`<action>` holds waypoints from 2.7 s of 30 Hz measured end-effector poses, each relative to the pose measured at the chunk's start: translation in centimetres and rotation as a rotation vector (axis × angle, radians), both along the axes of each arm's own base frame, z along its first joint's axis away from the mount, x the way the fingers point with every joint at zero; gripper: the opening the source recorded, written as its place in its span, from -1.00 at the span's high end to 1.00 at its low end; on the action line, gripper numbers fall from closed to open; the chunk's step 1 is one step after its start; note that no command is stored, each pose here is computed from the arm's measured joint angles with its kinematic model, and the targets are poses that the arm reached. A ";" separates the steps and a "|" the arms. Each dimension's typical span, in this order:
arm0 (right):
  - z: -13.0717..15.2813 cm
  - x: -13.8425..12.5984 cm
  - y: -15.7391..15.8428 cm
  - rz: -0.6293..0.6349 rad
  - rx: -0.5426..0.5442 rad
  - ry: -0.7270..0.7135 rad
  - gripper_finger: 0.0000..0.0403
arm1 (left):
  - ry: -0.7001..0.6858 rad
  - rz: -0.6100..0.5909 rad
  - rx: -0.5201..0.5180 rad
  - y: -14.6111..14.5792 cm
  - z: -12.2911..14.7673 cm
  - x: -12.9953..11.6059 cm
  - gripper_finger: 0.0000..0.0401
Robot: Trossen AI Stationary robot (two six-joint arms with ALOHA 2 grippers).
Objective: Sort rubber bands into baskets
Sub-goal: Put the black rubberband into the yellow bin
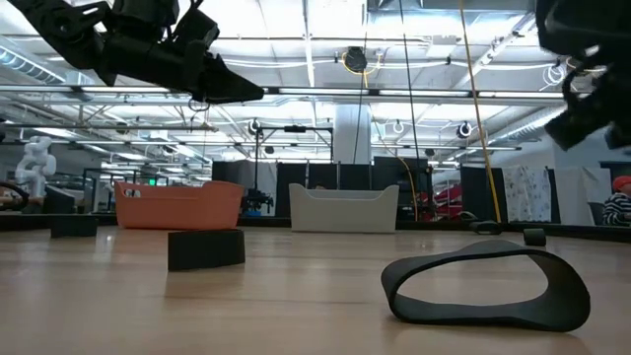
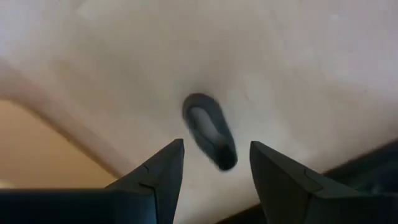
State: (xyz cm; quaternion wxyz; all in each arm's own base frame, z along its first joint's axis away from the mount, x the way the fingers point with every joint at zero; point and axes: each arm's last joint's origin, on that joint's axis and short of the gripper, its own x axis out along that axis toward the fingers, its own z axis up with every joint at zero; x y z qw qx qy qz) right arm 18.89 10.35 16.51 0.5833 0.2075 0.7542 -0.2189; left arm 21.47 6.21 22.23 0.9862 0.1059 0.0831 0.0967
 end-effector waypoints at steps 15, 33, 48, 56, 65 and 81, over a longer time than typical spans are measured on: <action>-2.7 -1.9 -1.5 0.006 0.091 -0.052 0.42 | 0.000 0.000 0.001 0.0 0.0 0.0 0.31; 6.0 1.3 0.2 -0.059 0.127 -0.352 0.99 | 0.001 0.000 0.001 0.0 0.0 0.0 0.31; 7.0 -2.4 8.2 -0.313 0.407 -0.178 0.99 | 0.026 0.000 -0.007 0.0 -0.3 0.0 0.31; 6.3 -3.5 9.4 -0.296 0.366 -0.135 0.85 | 0.026 0.000 -0.008 0.0 -0.3 0.0 0.31; 6.1 -3.4 9.5 -0.295 0.360 -0.129 0.55 | 0.025 0.000 -0.010 0.0 -0.3 0.0 0.31; 6.8 -0.3 8.1 -0.350 0.425 -0.324 0.33 | 0.168 0.016 -0.008 -0.4 0.0 -1.5 0.31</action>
